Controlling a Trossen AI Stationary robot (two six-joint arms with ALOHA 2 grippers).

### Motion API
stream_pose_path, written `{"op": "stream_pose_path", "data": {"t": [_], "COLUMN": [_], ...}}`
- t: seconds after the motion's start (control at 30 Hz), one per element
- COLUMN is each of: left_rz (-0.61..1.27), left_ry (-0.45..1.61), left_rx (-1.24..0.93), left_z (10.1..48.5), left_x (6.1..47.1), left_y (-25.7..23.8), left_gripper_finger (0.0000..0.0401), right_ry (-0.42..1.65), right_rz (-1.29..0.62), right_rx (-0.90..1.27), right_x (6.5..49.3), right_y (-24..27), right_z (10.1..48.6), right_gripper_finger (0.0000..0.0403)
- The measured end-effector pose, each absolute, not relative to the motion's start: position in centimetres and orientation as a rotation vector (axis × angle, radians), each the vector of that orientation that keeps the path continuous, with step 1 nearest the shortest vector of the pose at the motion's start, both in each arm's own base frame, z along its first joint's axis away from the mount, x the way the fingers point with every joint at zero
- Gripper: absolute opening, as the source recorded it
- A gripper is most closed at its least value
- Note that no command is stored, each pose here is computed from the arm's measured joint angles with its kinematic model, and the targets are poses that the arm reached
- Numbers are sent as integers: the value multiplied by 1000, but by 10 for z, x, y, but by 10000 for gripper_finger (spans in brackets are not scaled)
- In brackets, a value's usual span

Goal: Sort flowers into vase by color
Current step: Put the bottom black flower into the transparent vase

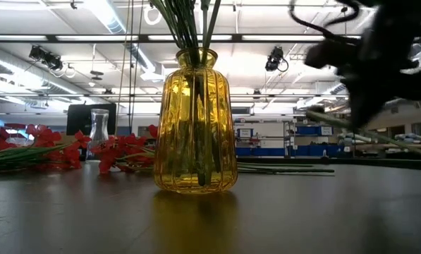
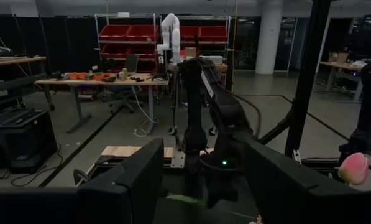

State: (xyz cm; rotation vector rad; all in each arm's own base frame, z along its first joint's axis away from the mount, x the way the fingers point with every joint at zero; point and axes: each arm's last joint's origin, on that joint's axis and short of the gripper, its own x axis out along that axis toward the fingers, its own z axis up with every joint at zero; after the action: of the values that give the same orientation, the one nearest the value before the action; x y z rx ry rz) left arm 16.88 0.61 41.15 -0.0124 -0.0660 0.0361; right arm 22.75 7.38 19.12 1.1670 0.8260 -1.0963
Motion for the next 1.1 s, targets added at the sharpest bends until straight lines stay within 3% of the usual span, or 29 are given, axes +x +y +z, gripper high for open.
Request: {"op": "stream_pose_path", "data": {"t": [0.3,0.6,0.83,1.1], "left_rz": [36,36,36,36], "left_ry": [-66,-66,-66,-66], "left_rx": [-12,-12,-12,-12], "left_z": [412,412,412,412], "left_x": [169,169,169,169], "left_y": [6,6,6,6], "left_gripper_finger": [222,222,222,222], "right_ry": [693,434,309,129], "right_rz": [-870,-453,-187,26], "right_rx": [875,589,477,192], "right_x": [275,312,336,366], "right_y": [11,-57,-95,-89], "right_z": [238,272,262,251], "right_gripper_finger": [8,10,10,10]}}
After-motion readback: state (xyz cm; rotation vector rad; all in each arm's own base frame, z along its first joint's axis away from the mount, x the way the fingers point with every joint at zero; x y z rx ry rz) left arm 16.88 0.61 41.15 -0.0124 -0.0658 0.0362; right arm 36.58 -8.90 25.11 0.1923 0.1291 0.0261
